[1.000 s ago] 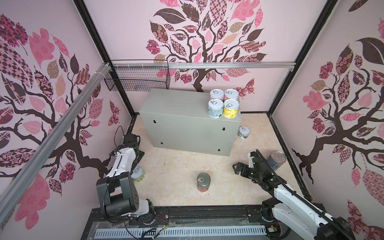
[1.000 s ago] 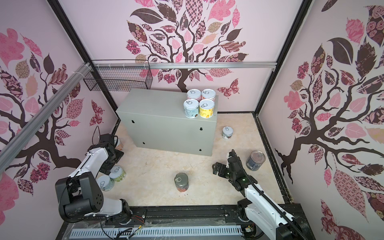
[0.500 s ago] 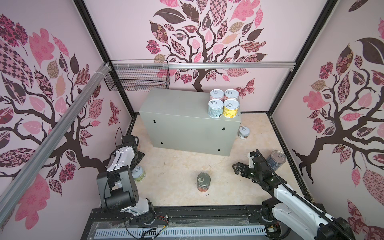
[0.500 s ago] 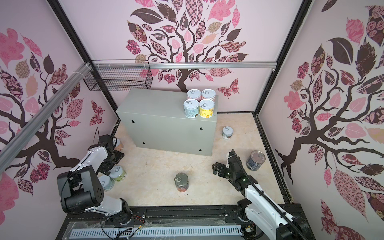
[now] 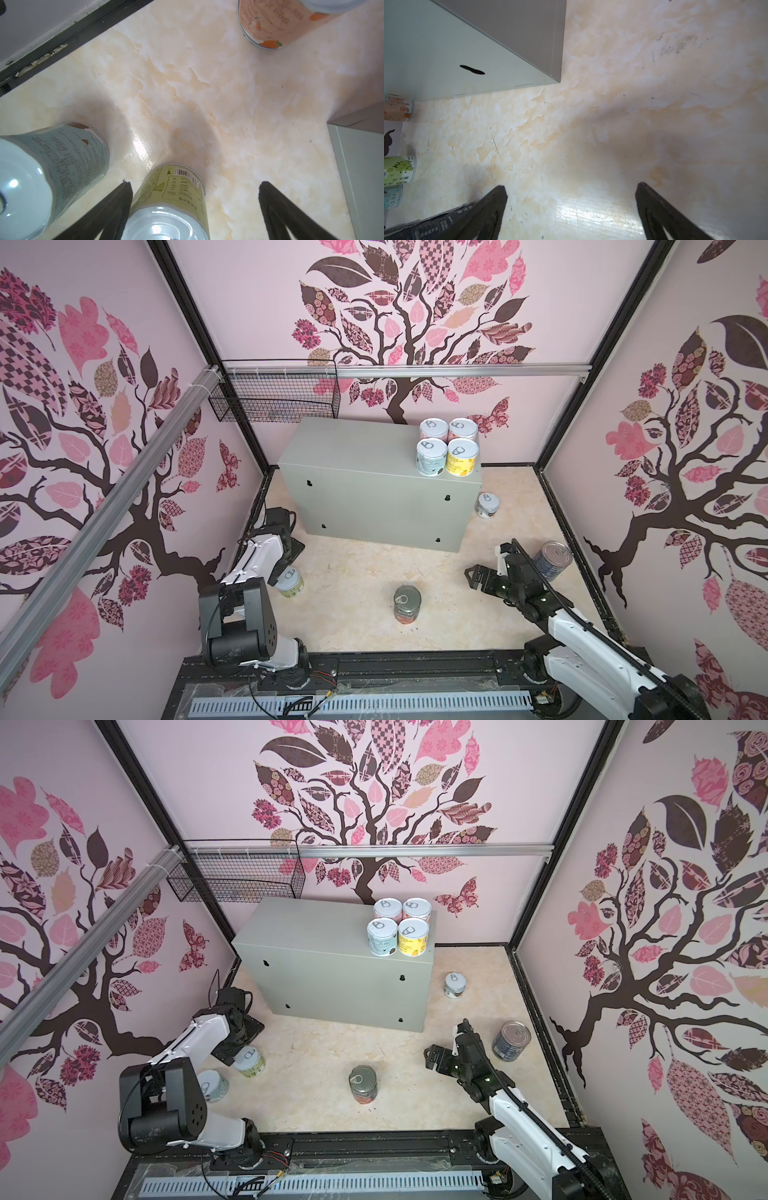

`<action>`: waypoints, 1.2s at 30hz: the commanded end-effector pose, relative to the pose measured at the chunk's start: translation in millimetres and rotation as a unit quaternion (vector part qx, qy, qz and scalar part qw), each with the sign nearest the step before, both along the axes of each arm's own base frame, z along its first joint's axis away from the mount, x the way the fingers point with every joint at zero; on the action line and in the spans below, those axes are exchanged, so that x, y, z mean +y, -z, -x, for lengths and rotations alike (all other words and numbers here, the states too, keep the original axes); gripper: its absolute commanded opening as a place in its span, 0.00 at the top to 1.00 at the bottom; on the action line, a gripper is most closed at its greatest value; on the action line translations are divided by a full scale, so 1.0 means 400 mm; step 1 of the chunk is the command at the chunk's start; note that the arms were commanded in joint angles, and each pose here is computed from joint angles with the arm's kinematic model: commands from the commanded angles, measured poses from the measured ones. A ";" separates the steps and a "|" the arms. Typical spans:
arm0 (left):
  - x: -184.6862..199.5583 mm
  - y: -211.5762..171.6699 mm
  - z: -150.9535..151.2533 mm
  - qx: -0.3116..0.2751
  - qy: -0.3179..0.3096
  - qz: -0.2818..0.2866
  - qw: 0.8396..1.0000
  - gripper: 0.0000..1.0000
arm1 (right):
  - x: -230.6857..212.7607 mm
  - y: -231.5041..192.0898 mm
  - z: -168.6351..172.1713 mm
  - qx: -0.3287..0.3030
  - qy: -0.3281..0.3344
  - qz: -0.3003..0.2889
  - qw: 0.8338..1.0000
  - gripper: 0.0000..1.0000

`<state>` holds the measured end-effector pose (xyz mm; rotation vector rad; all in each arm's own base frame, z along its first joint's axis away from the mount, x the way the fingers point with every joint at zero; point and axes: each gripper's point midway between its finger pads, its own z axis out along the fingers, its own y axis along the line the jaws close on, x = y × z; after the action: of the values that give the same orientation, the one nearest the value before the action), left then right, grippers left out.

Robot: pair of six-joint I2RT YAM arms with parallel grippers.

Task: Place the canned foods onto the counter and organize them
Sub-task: 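Close the left gripper around the green-labelled white-lidded can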

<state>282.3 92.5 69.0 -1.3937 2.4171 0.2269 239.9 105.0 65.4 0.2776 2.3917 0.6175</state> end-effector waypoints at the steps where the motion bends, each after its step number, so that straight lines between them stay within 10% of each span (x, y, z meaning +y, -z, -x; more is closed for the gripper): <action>1: -0.010 0.030 0.039 0.021 -0.007 0.003 1.000 0.02 | 0.010 -0.029 -0.013 -0.018 -0.007 -0.005 1.000 0.00; 36: -0.064 0.119 0.067 0.074 0.029 0.052 0.996 0.02 | 0.019 -0.081 -0.010 -0.063 -0.010 -0.034 0.997 0.00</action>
<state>257.0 73.7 29.1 -1.4140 2.5940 0.2294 242.3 108.2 90.6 0.2508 2.2844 0.6753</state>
